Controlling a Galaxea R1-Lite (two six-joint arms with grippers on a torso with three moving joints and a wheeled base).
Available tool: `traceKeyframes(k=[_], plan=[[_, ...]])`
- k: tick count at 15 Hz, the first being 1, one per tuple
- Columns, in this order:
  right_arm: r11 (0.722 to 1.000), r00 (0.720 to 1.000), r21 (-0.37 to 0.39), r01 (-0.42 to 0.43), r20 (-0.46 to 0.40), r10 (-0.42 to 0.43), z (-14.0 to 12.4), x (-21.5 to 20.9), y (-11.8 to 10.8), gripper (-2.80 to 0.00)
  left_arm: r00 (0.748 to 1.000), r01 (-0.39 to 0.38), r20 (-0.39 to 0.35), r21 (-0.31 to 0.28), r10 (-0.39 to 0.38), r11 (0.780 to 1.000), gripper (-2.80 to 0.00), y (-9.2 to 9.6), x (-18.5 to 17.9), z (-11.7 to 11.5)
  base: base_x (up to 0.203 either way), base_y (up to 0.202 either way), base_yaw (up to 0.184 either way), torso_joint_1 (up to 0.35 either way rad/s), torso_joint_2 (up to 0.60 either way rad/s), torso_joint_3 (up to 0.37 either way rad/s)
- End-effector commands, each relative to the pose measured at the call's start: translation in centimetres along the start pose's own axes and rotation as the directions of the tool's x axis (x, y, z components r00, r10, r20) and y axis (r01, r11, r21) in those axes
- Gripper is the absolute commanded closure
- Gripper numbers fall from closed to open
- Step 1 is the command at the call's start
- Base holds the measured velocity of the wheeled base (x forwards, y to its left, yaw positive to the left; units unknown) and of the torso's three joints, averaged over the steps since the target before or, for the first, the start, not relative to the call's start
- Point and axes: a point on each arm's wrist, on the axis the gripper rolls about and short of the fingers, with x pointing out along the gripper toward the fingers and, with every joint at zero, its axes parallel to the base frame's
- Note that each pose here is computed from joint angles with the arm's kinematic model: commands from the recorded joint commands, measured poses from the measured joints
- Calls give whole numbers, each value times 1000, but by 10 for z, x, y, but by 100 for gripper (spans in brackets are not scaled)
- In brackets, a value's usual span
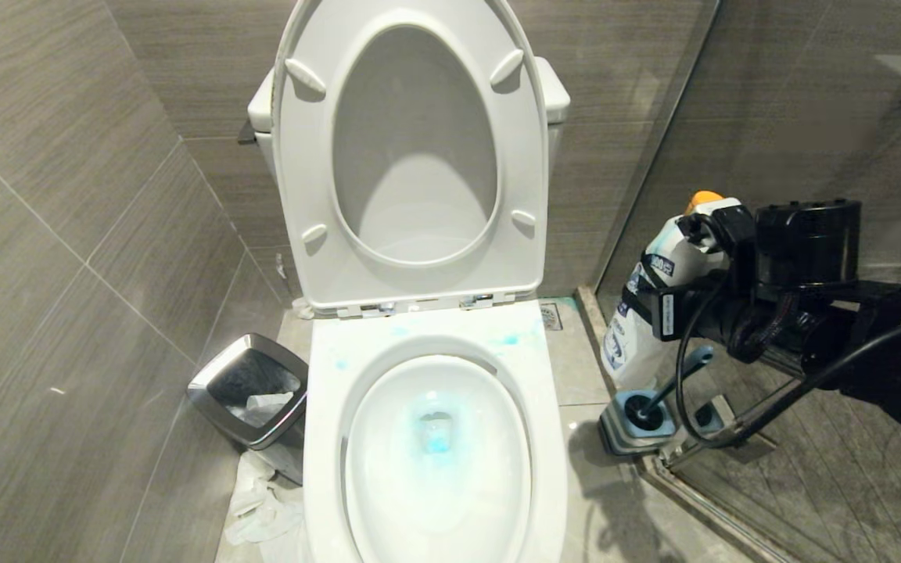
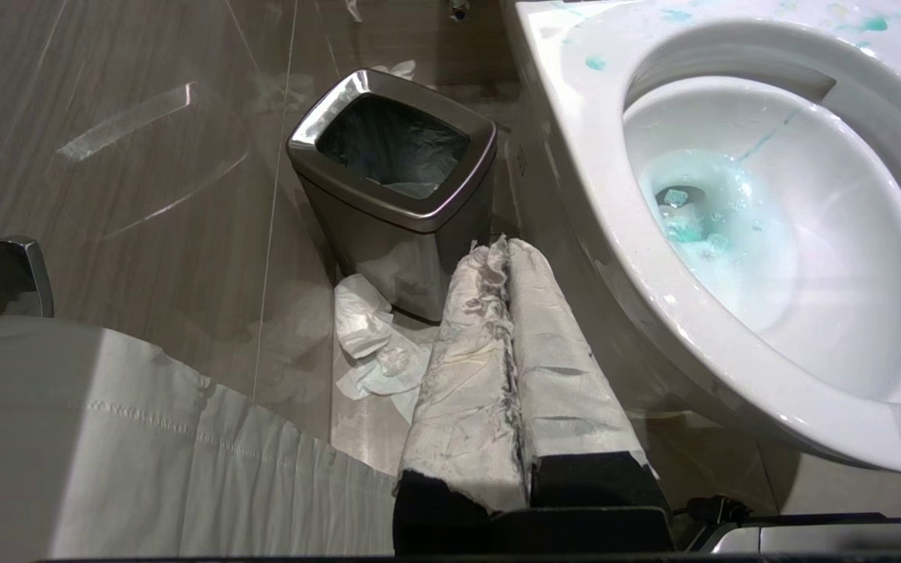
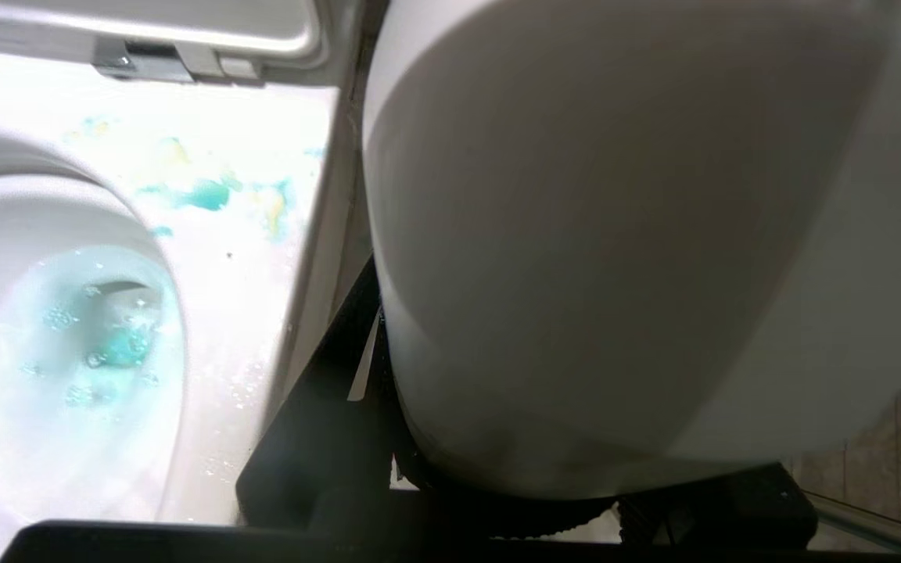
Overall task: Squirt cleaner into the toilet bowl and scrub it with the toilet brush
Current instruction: Place the cleaning agent on the floor
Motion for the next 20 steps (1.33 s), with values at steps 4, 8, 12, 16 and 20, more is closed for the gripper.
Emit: traceKeyframes(k=[4, 8, 12, 16, 20], plan=[[1000, 997, -24, 15, -78, -17, -19, 40, 7, 0, 1000, 0, -2, 0, 0, 1000, 0, 0, 0, 0, 0, 0, 0, 0, 0, 0], [1000, 998, -15, 24, -63, -25, -20, 67, 11, 0, 1000, 0, -2, 0, 0, 1000, 0, 0, 0, 0, 0, 0, 0, 0, 0, 0], [999, 996, -26, 20, -91, -23, -30, 83, 16, 0, 1000, 0, -2, 0, 0, 1000, 0, 0, 0, 0, 0, 0, 0, 0, 0, 0], [999, 994, -31, 23, -104, -26, -38, 99, 21, 0, 1000, 0, -3, 3, 0, 1000, 0, 0, 0, 0, 0, 0, 0, 0, 0, 0], [999, 999, -34, 23, -46, -25, -53, 123, 28, 0, 1000, 0, -3, 3, 0, 1000, 0, 0, 0, 0, 0, 0, 0, 0, 0, 0]])
